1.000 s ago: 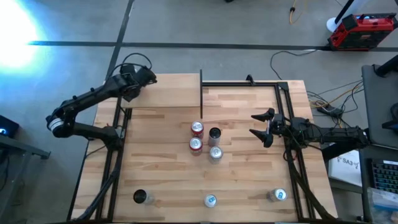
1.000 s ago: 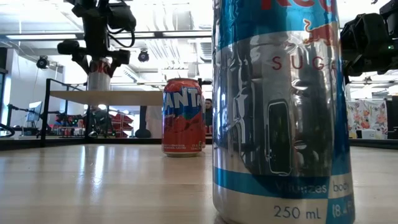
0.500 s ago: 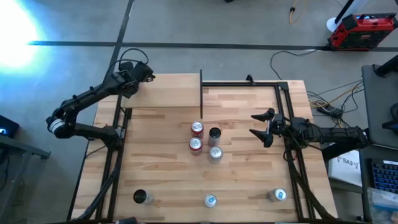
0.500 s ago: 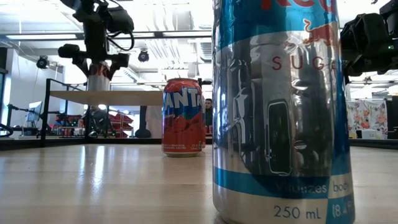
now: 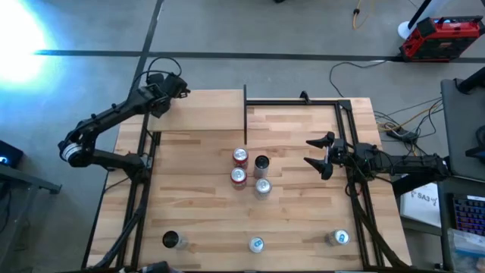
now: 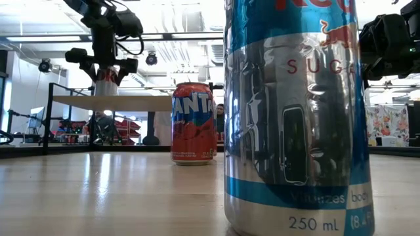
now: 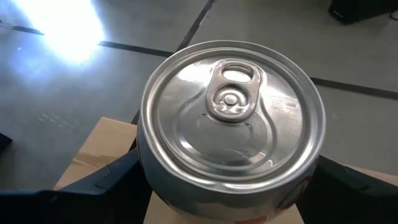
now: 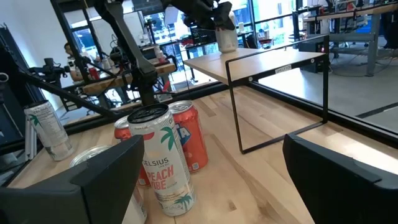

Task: Place canned beverage on shelf
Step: Put the left red-silver soda can on the shelf

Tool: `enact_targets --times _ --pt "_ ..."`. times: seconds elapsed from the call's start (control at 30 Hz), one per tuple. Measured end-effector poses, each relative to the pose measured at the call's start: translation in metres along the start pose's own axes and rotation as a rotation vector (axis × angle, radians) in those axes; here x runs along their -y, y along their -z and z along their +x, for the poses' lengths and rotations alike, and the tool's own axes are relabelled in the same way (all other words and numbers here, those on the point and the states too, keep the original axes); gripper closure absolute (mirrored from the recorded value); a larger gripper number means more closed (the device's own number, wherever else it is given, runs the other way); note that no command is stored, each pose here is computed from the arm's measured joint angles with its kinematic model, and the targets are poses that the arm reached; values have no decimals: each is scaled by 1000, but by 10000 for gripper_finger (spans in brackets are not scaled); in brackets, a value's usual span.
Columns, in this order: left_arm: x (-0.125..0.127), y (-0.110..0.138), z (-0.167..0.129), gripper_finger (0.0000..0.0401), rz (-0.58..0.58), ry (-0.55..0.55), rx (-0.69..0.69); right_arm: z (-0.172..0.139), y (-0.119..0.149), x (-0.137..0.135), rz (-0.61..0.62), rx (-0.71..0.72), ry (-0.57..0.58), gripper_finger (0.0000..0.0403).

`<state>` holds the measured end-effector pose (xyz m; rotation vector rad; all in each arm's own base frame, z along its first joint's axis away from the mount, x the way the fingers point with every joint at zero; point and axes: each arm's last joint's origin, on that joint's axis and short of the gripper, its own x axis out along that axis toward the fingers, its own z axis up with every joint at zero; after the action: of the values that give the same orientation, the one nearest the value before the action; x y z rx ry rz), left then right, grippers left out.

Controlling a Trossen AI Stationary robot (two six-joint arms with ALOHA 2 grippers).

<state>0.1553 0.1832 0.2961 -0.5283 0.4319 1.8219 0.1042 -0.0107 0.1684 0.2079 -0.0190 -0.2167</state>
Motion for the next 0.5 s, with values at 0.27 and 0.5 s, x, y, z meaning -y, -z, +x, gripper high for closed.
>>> enact_targets --times 0.27,0.5 --pt "-4 0 -2 98 -8 -4 -11 0 0 0 0 0 0 35" --pt "-7 -1 -5 76 -5 1 -10 0 0 0 0 0 0 35"
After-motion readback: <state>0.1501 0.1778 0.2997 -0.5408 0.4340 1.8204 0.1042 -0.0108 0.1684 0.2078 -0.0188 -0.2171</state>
